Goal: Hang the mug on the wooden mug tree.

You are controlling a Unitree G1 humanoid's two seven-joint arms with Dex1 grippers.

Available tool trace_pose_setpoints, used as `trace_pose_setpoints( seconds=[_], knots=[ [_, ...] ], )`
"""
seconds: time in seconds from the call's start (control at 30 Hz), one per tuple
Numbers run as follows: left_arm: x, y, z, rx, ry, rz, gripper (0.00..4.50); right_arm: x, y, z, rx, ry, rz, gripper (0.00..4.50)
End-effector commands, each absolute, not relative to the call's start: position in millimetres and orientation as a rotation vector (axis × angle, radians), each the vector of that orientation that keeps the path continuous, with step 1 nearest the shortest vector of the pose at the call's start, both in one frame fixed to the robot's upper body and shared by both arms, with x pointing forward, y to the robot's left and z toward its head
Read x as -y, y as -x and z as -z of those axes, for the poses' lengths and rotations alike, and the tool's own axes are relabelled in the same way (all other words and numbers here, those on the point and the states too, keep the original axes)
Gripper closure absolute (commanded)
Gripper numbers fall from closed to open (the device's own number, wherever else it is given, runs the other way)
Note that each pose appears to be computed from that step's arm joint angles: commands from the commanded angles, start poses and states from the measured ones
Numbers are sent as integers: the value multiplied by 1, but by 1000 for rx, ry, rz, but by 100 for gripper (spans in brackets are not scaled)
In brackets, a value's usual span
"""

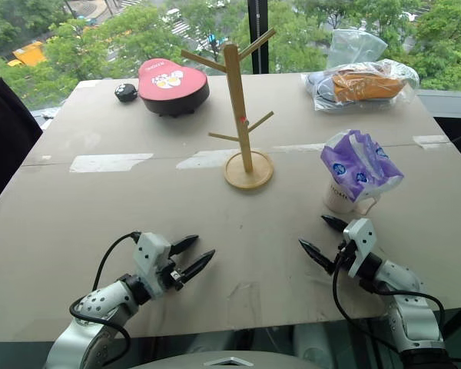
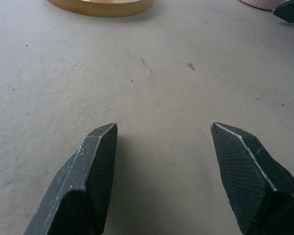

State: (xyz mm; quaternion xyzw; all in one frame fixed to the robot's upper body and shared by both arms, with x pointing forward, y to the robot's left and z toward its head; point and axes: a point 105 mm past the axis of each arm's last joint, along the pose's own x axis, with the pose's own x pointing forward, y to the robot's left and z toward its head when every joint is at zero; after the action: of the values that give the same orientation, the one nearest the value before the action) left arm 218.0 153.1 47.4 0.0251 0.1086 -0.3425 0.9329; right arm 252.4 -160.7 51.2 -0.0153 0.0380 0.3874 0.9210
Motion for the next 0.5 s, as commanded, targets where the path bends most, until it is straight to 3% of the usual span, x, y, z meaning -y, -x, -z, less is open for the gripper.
trace_pose_setpoints(
  seconds=[0.03, 0.5],
  knots=[
    [-153, -209, -28, -309, -29, 718, 136, 164, -249, -40, -123, 17, -777, 1],
    [-154, -209, -30, -291, 1, 730, 136, 165, -249, -40, -130, 17, -780, 1]
  ],
)
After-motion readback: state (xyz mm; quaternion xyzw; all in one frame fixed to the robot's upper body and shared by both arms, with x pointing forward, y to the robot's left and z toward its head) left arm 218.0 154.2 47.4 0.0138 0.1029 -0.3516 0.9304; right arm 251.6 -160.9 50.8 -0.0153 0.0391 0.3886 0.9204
